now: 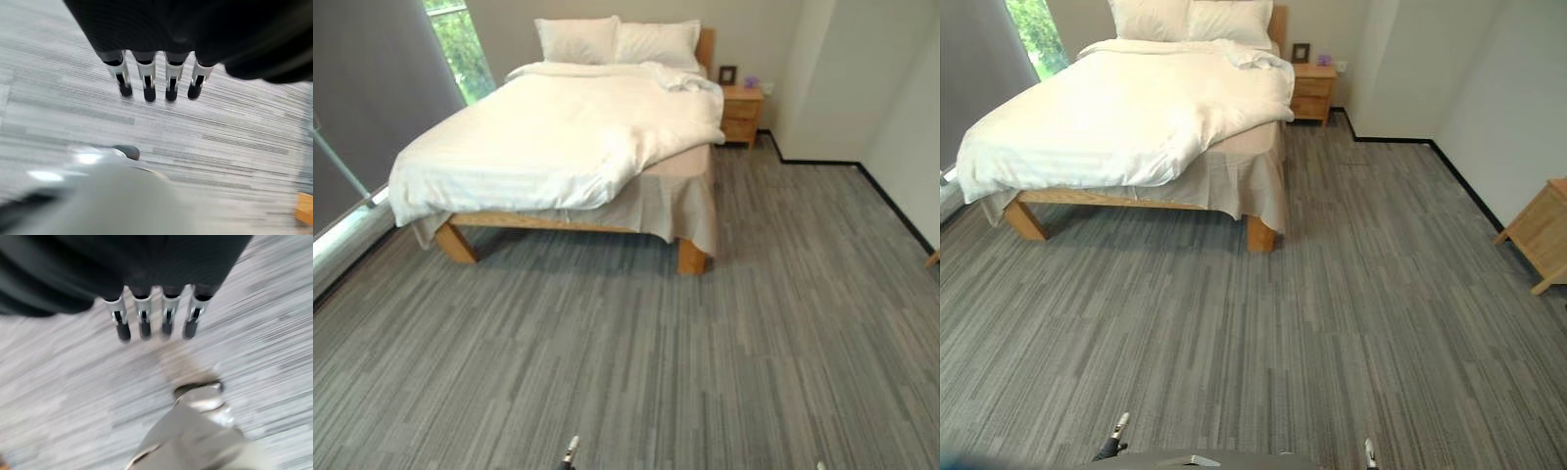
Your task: Making the bed.
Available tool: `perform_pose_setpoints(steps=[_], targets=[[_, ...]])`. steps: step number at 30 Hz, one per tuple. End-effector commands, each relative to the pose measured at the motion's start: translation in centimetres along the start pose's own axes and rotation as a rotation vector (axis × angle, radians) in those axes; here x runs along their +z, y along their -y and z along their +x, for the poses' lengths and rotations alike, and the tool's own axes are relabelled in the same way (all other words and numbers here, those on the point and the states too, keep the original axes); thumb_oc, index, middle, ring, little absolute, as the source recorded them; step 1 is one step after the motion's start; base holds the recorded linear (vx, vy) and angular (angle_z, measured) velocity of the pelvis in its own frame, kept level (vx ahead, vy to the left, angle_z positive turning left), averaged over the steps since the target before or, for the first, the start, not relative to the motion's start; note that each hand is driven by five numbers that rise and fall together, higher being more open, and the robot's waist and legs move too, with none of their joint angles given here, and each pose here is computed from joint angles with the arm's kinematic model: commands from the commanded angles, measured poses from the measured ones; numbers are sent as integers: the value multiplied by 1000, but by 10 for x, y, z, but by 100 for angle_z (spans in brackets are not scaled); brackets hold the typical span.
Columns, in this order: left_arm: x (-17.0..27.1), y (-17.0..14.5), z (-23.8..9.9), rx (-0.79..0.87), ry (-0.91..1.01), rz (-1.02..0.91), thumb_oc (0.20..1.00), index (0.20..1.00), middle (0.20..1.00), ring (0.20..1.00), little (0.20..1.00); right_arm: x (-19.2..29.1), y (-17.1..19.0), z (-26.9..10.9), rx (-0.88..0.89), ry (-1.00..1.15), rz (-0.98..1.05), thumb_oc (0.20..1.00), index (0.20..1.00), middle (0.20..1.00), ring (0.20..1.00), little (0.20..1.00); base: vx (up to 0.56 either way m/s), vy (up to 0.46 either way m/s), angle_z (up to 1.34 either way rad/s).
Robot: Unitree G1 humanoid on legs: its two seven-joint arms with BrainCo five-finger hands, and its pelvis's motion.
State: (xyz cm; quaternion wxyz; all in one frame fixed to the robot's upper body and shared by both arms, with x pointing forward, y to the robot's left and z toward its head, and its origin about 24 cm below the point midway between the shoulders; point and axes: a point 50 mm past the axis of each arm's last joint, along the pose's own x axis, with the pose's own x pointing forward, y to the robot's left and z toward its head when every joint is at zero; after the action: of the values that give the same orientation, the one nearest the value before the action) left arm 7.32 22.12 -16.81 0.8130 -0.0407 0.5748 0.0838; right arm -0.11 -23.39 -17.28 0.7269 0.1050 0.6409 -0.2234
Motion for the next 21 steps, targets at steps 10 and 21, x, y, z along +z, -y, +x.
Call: perform_pose_setpoints(steps=[10,21], targets=[[77,1,1,0,293,-132,1000,1000,1000,1000,1000,111,-38,-9,114,370,-8,1000,1000,1000,1000,1000,21,47,-1],[211,3,-84,-12,983,-20,1000,1000,1000,1000,1000,236,-78,-114,275,1085,-205,1000,1000,1000,1000,1000,3,48,-6]])
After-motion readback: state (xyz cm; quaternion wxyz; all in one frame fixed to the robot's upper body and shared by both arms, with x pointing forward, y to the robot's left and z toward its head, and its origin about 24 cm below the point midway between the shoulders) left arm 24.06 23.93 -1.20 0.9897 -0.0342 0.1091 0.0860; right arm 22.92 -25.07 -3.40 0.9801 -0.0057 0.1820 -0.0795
